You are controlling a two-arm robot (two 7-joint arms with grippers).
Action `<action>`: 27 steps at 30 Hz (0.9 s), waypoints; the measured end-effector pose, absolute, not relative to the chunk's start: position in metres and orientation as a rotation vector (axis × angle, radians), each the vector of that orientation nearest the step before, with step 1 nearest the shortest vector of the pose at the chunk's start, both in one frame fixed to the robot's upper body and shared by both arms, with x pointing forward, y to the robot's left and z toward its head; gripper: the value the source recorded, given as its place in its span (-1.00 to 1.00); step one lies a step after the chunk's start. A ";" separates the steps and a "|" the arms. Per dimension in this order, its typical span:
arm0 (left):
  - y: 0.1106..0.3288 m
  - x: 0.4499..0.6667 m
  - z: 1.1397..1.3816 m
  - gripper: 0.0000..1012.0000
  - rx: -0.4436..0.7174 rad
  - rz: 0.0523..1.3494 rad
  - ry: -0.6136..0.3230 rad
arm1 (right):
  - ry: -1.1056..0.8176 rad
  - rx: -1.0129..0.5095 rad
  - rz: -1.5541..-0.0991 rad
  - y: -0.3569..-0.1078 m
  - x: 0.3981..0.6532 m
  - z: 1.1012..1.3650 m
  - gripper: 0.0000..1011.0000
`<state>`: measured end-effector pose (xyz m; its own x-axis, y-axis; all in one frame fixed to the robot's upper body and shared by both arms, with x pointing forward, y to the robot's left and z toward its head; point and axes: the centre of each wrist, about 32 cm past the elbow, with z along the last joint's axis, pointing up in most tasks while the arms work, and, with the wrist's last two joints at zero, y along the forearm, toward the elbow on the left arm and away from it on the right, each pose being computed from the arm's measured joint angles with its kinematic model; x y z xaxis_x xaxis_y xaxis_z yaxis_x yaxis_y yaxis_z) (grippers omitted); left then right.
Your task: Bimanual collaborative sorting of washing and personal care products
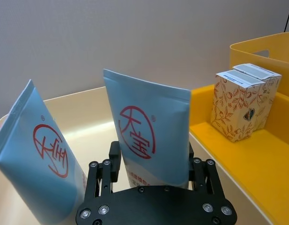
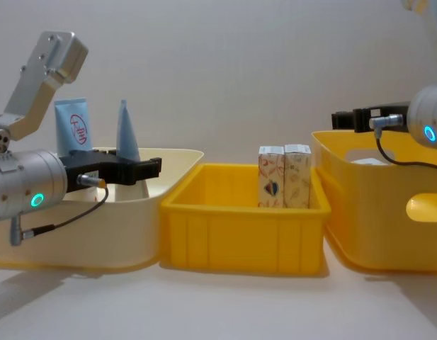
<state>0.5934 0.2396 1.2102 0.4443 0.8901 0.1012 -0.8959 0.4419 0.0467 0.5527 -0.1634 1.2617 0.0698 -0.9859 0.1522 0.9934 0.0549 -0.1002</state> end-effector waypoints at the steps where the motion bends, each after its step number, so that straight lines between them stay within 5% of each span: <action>1: 0.240 0.594 1.210 0.55 0.098 1.109 -0.065 | -0.047 -0.196 -1.503 -0.163 0.553 1.262 0.98; 15: 0.239 0.596 1.210 -0.27 0.100 1.105 -0.064 | -0.047 -0.196 -1.503 -0.163 0.553 1.262 0.98; 27: 0.239 0.596 1.210 -0.39 0.100 1.105 -0.065 | -0.047 -0.196 -1.503 -0.163 0.553 1.262 0.98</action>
<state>0.5964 0.2392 1.2099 0.4482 0.8881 0.1018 -0.8939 0.4456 0.0485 0.5527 -0.1634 1.2617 0.0699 -0.9859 0.1522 0.9934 0.0549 -0.1003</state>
